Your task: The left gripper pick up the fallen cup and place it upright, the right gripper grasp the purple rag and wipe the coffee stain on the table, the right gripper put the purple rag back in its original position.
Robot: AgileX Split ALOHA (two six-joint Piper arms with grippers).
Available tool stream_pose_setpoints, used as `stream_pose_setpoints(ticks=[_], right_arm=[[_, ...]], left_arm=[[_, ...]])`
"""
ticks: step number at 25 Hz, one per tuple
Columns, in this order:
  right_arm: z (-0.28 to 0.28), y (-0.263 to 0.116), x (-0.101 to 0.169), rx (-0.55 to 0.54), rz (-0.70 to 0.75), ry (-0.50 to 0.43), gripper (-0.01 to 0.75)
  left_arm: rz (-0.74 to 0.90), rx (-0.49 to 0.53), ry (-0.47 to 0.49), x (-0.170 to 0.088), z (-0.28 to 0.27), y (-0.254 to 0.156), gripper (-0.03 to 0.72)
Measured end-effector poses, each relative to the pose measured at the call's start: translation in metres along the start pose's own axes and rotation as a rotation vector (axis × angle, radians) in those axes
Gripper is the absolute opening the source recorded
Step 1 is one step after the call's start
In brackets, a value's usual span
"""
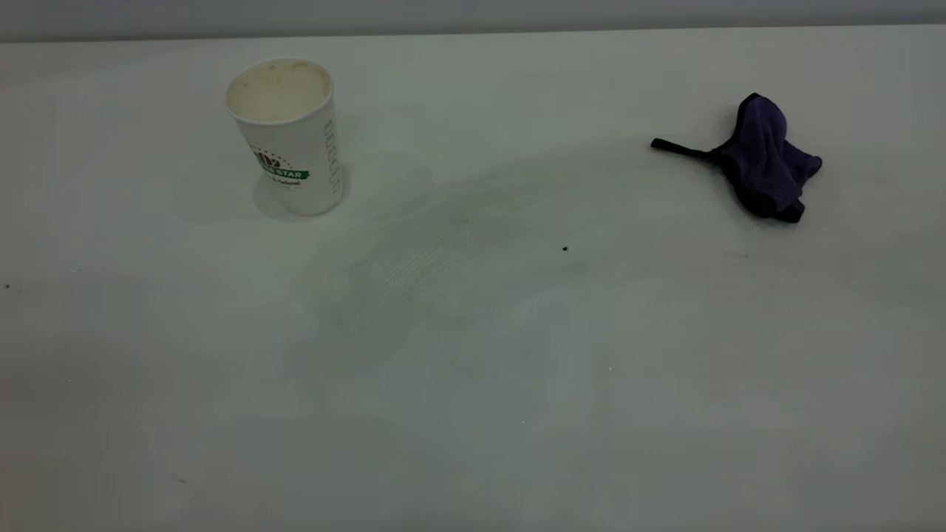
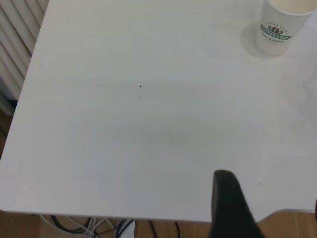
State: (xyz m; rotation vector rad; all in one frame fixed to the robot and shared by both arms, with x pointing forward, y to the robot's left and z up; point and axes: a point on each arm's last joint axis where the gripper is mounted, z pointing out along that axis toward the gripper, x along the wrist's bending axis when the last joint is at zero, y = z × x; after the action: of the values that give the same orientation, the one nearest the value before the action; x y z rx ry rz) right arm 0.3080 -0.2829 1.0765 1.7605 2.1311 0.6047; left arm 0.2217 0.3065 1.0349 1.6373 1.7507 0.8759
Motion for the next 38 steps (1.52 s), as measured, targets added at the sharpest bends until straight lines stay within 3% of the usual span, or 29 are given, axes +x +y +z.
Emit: stream_pose_setpoints(ticks=[8, 19, 38], right_arm=[[-0.020, -0.047, -0.002, -0.235, 0.080, -0.068, 0.668], [-0.005, -0.073, -0.001, -0.345, 0.081, -0.130, 0.659], [-0.006, -0.086, 0.004, -0.475, 0.048, -0.123, 0.657]], left_arm=[[0.000, 0.000, 0.000, 0.000, 0.000, 0.000, 0.474], [0.000, 0.000, 0.000, 0.000, 0.000, 0.000, 0.474], [0.000, 0.000, 0.000, 0.000, 0.000, 0.000, 0.474]])
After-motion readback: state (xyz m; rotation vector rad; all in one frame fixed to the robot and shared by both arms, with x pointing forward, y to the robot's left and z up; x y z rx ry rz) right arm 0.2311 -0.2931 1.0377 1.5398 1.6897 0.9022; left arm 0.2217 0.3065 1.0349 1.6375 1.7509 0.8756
